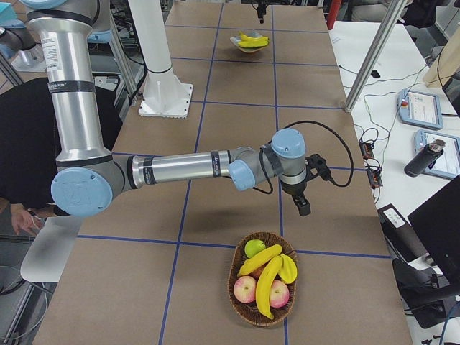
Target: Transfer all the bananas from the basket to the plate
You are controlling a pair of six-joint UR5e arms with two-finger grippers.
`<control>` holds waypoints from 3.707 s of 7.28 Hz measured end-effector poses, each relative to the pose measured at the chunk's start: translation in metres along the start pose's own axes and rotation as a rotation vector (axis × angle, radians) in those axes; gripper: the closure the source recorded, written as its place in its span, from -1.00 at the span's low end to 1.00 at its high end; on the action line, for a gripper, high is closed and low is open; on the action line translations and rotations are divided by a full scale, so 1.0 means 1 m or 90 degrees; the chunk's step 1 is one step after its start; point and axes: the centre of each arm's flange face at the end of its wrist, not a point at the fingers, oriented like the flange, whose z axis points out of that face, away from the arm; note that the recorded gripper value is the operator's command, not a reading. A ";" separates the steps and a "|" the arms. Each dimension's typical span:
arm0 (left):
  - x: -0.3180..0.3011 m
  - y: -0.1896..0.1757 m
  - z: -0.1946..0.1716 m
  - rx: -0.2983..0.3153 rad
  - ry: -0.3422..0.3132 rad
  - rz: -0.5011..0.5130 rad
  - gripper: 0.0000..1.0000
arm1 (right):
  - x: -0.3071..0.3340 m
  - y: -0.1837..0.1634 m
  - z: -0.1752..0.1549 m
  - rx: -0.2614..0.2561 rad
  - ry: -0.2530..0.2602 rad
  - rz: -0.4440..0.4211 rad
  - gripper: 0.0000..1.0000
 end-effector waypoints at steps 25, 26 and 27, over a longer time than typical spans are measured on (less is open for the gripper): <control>0.018 -0.004 -0.029 0.033 0.020 0.017 -1.00 | 0.121 0.141 0.112 -0.141 0.023 -0.262 0.40; 0.018 -0.004 -0.029 0.033 0.019 0.017 -1.00 | 0.120 0.140 0.112 -0.141 0.023 -0.262 0.99; 0.018 -0.004 -0.029 0.033 0.019 0.017 -1.00 | 0.118 0.138 0.111 -0.138 0.023 -0.265 1.00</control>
